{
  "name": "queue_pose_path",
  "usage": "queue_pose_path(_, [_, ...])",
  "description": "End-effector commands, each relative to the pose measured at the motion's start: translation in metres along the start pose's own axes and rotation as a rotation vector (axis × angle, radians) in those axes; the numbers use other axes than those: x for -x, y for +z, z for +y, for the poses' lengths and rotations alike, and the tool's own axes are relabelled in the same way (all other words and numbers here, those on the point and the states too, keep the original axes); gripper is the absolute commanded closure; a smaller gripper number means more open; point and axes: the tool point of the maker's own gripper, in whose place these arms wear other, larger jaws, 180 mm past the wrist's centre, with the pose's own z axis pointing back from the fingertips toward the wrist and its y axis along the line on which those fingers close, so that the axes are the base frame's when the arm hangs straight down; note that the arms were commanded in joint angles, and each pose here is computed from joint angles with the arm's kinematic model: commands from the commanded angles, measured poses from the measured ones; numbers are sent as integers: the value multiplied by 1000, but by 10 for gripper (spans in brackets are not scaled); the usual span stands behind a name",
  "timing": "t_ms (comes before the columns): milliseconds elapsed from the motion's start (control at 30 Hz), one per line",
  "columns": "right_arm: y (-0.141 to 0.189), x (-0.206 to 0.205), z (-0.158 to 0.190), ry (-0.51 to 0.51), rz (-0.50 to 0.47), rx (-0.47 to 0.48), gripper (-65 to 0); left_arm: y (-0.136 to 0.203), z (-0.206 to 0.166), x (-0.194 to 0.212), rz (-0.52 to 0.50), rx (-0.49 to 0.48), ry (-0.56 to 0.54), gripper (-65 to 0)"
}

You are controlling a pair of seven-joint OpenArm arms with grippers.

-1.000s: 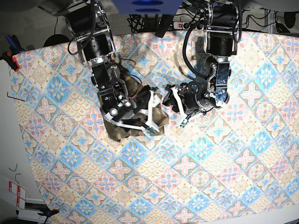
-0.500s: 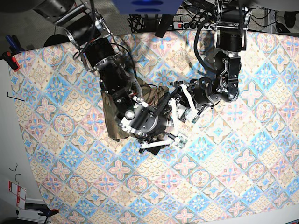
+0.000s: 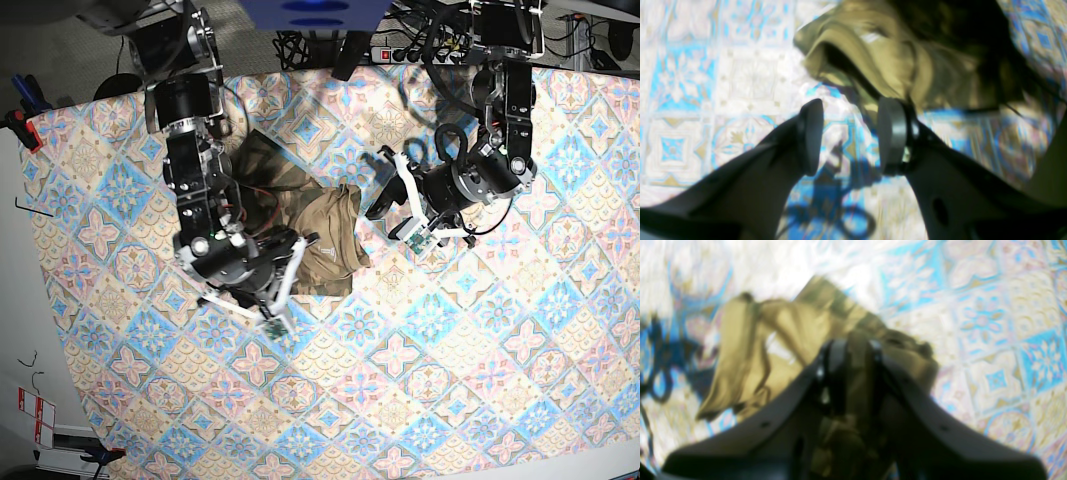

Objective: Fold the T-shirt properly
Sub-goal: 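Grasp the strip ends with both grippers and fold them toward the middle, then press and tuck the folded bundle edges with both grippers into a square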

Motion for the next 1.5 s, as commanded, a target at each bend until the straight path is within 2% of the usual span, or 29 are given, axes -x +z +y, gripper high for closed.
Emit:
queue_pose_path(0, [4, 3, -9, -14, 2, 20, -82, 2, 8, -27, -56, -19, -37, -252])
queue_pose_path(133, [5, 31, -22, -72, 55, 42, -79, -23, -5, -56, -40, 57, -141, -249])
queue_pose_path(300, [5, 68, -20, -83, 137, 40, -78, -59, -8, -85, -56, 114, -106, -194])
queue_pose_path(467, [6, 82, -20, -83, 165, 42, -78, -90, -25, -87, -7, 198, -105, -187])
queue_pose_path(533, [5, 86, -23, -80, 178, 46, -78, -96, -32, -90, -27, 223, -101, -187])
queue_pose_path(600, [5, 88, -24, -80, 182, 47, -78, -102, -33, -87, -46, 236, -73, -191])
queue_pose_path(700, [1, 93, -22, -86, 193, 39, -79, -118, -27, -68, -14, 256, -1, -193])
queue_pose_path(800, [-12, 114, -18, -106, 250, 15, -80, -136, -20, -39, 37, 275, 98, -191])
queue_pose_path(900, [-27, 138, -13, -128, 302, -13, -79, -149, -15, -17, 30, 280, 207, -193])
queue_pose_path(1000, [-34, 153, -14, -132, 317, -18, -78, -154, -9, -11, 29, 274, 246, -193])
queue_pose_path(1100, [-34, 151, -18, -133, 307, -10, -78, -154, -8, -24, 6, 273, 229, -188])
queue_pose_path(1167, [-25, 134, -29, -109, 257, 22, -77, -150, -7, -41, -23, 274, 201, -187])
queue_pose_path(1300, [18, 66, -56, -14, 42, 122, -77, -127, -10, -82, -44, 252, 36, -186])
queue_pose_path(1467, [53, 38, -61, 43, -46, 176, -77, -83, -22, -126, -102, 182, -166, -189])
